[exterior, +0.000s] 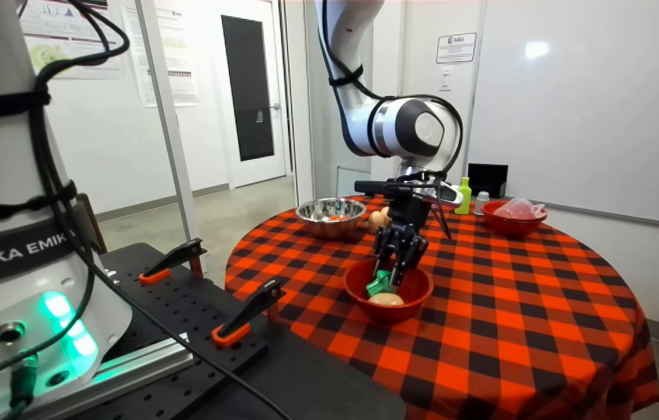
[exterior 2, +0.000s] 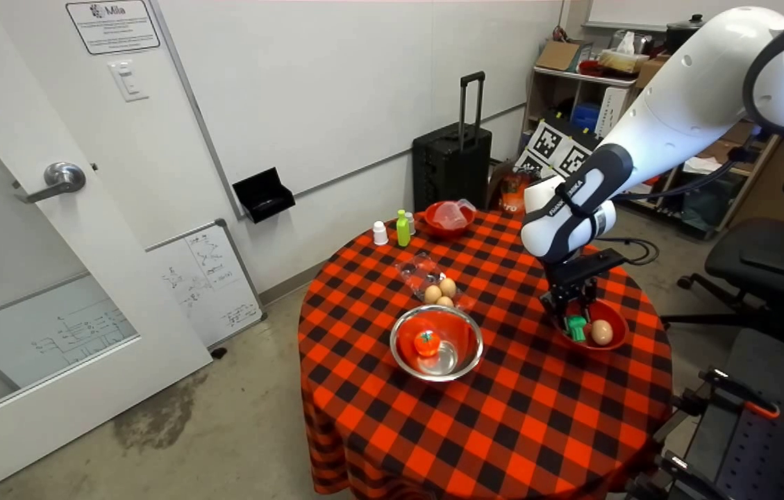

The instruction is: Remove the plastic broccoli from the red bowl

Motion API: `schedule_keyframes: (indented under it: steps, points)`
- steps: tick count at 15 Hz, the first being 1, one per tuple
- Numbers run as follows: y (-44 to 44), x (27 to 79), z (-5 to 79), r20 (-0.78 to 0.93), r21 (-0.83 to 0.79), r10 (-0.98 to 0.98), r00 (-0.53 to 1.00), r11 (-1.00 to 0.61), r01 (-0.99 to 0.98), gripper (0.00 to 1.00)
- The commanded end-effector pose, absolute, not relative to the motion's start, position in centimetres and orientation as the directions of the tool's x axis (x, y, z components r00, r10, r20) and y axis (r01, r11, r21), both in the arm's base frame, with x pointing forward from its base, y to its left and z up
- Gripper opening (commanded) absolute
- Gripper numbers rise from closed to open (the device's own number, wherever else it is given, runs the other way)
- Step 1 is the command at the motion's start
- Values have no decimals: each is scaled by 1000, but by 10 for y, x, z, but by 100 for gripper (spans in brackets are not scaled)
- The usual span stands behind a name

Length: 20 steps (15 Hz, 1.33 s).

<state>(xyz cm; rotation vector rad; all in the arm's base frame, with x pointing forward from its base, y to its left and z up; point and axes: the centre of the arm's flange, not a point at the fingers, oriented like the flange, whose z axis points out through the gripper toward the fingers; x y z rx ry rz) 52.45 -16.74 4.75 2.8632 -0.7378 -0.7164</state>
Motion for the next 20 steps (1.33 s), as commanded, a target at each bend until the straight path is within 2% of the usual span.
schedule_keyframes:
  steps: [1, 13, 20]
  points:
    - [-168, 524, 62, -404, 228, -484, 776, -875, -427, 27]
    - [-117, 555, 150, -259, 299, -383, 886, -905, -304, 27]
    - [-73, 582, 138, -314, 269, -239, 919, -951, -155, 27]
